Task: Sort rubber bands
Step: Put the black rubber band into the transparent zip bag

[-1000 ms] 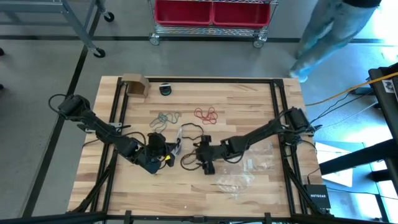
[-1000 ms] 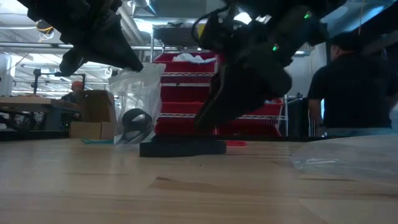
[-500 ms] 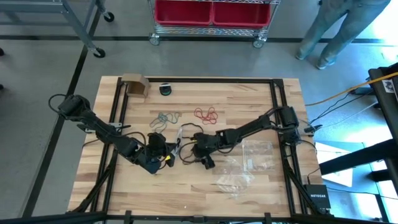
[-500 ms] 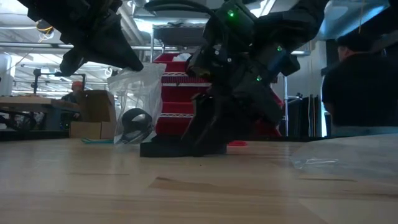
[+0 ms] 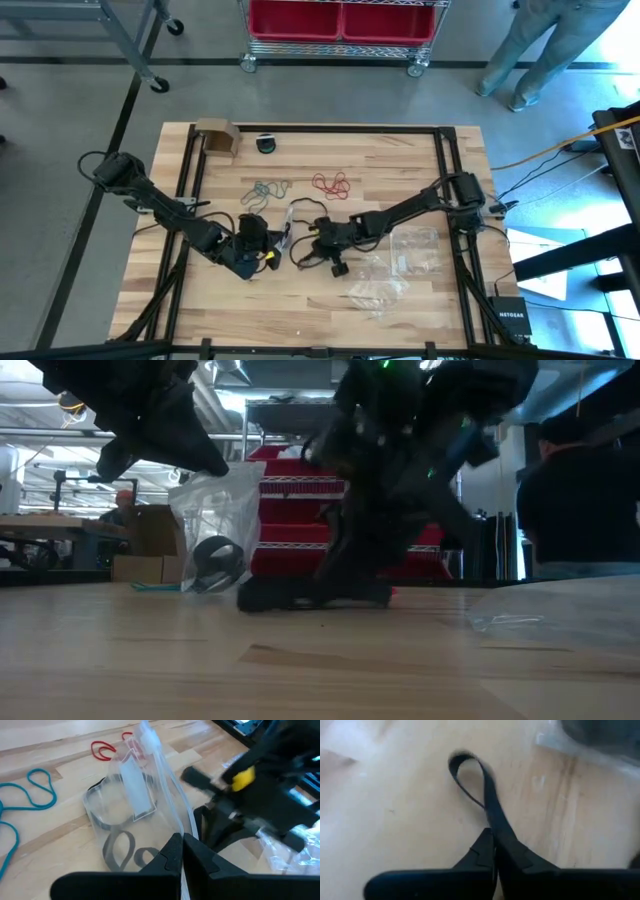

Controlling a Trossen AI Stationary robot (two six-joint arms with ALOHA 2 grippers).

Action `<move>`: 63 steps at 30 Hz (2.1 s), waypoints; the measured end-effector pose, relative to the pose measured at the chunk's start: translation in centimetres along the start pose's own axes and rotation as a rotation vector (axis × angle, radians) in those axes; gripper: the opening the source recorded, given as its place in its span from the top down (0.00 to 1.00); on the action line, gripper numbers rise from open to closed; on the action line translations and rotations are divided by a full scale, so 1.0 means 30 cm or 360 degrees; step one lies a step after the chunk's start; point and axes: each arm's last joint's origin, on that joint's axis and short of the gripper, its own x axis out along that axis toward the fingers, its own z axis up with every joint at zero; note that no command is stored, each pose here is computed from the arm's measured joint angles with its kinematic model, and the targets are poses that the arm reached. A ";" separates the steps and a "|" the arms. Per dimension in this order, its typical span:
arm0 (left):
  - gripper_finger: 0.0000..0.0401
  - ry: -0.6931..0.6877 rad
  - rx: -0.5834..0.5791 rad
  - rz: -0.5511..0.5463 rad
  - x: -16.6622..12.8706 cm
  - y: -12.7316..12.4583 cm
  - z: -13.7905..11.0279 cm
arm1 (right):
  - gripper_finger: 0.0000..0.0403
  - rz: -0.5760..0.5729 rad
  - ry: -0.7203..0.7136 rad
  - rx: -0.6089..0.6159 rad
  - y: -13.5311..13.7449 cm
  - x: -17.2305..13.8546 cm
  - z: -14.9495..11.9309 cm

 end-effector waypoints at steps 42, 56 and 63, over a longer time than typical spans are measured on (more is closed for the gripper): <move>1.00 -0.0057 0.0183 0.0050 -0.023 -0.072 0.116 | 1.00 -0.0623 -0.1638 0.0516 0.012 -0.364 0.357; 1.00 -0.0082 0.0347 0.0090 -0.026 -0.066 0.116 | 1.00 -0.0560 -0.1275 0.0365 0.055 -0.268 0.311; 1.00 -0.0002 0.0371 0.0131 -0.050 -0.033 0.127 | 1.00 -0.0460 -0.0925 0.0279 0.121 -0.219 0.263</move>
